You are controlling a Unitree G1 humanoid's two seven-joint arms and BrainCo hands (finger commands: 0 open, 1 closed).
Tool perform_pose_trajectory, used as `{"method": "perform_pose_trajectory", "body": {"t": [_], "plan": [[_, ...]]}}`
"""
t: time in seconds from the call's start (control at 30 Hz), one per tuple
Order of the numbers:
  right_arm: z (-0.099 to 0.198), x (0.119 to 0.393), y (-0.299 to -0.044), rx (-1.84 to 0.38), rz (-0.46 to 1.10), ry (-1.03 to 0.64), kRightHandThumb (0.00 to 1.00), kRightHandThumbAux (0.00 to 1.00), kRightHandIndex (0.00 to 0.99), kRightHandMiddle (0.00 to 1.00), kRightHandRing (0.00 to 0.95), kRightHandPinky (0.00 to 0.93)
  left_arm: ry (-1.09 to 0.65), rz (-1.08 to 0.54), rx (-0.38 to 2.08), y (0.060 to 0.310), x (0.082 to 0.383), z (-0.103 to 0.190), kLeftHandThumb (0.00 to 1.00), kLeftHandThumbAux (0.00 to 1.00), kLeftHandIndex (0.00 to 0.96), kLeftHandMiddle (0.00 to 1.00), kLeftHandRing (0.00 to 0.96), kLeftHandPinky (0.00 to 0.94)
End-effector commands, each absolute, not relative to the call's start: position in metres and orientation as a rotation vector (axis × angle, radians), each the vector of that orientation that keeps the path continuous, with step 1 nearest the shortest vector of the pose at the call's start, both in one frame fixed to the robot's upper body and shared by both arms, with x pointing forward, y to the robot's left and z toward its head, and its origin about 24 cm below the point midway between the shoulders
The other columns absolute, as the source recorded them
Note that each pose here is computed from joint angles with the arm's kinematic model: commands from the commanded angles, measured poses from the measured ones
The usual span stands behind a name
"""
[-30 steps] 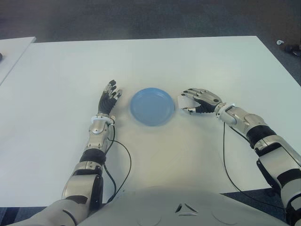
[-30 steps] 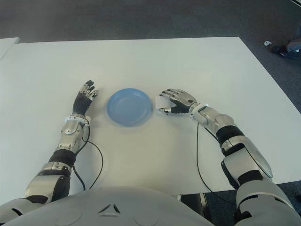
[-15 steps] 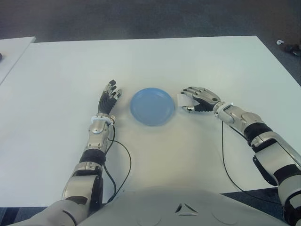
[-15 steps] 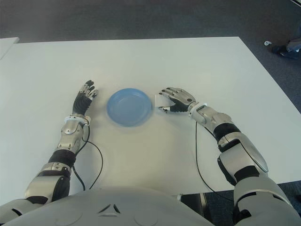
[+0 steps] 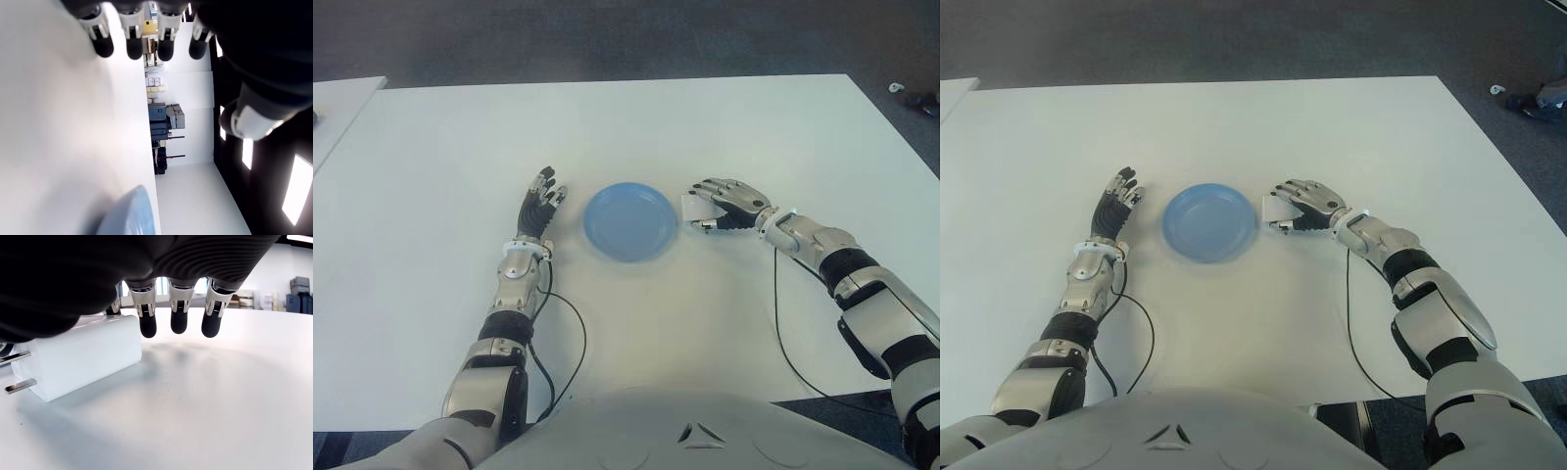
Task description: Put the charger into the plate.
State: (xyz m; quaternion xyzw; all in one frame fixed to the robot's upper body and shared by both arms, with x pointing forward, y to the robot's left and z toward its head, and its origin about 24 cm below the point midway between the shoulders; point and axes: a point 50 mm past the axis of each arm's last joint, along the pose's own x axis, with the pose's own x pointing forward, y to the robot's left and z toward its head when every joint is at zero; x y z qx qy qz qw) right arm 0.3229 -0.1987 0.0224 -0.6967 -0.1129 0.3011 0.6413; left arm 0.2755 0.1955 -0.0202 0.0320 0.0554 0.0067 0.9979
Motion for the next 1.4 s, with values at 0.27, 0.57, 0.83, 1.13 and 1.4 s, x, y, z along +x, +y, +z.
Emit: {"method": "perform_pose_trajectory", "body": {"t": [0.27,0.57,0.83,1.13,1.4], "plan": [[0.025,0.323,-0.204,-1.696,0.761,-0.272,0.345,0.085,0.000,0.000,0.000,0.000,0.206,-0.035,0.042,0.186,0.264,-0.038,0.000,0.557,0.059,0.044,0.027,0.034],[0.029,0.325,-0.207,-1.771,0.798,-0.303,0.361,0.078,0.000,0.000,0.000,0.000,0.202,-0.032,0.038,0.184,0.265,-0.037,0.000,0.555,0.059,0.039,0.022,0.021],[0.033,0.325,-0.209,-1.794,0.819,-0.322,0.370,0.048,0.000,0.000,0.000,0.000,0.197,-0.024,0.028,0.184,0.266,-0.037,0.000,0.553,0.064,0.048,0.029,0.031],[0.034,0.323,-0.211,-1.801,0.845,-0.325,0.361,0.020,0.000,0.000,0.000,0.000,0.195,-0.023,0.022,0.184,0.266,-0.037,0.000,0.539,0.068,0.050,0.031,0.029],[0.034,0.322,-0.212,-1.803,0.844,-0.330,0.341,0.027,0.000,0.000,0.000,0.000,0.190,-0.013,0.025,0.183,0.266,-0.036,0.000,0.540,0.065,0.055,0.032,0.031]]}}
